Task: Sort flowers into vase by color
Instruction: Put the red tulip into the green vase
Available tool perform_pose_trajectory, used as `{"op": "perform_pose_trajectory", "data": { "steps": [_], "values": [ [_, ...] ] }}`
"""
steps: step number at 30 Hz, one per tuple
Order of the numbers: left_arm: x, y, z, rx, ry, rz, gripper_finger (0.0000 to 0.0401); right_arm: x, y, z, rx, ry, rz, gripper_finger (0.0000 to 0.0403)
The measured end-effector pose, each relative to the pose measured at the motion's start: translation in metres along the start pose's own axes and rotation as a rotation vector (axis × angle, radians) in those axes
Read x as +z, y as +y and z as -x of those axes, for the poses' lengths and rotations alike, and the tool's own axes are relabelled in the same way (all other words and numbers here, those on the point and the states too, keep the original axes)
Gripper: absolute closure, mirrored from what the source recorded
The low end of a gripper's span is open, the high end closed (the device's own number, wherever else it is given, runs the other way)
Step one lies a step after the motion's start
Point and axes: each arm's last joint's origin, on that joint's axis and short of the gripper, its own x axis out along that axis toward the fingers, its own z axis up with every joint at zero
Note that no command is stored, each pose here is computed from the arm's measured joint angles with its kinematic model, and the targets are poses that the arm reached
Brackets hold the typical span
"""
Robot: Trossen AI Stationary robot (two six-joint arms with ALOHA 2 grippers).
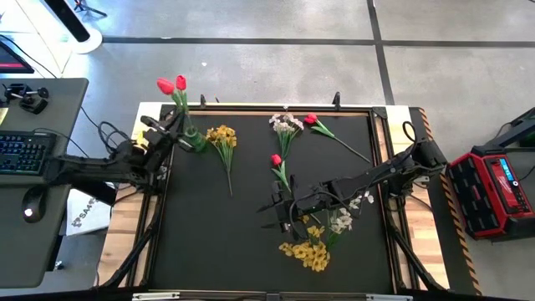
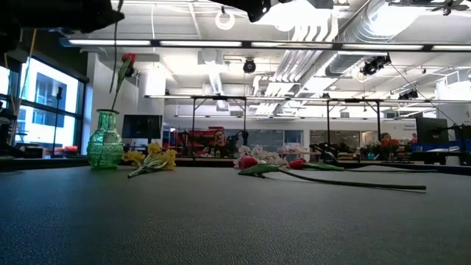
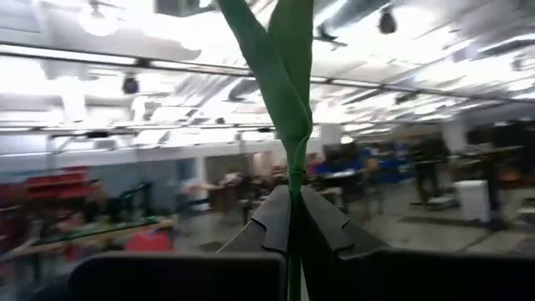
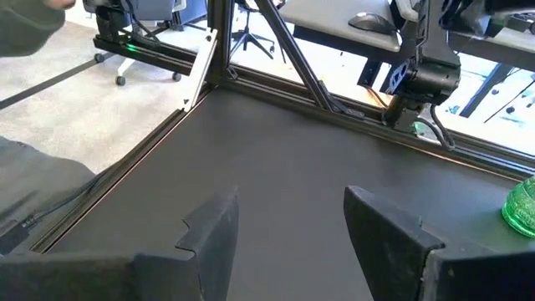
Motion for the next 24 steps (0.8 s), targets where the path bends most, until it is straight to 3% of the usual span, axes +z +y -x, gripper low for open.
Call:
{"op": "perform_pose_trajectory", "data": {
  "steps": [4,10,24],
  "values": [
    [-0.009,0.009,0.002,0.126,0.053,0.004,0.0401,0.001,-0.004,0.0,-0.018,-0.011,-0.005,0.0199],
    [-0.023,0.016,0.002,0.202,0.069,0.016,0.0401,0.001,-0.005,0.0,-0.022,-0.018,-0.005,0.0199],
    [-0.051,0.027,0.002,0.246,0.055,0.119,0.0401,0.001,-0.005,0.0,-0.021,-0.019,-0.005,0.0199]
  ]
}}
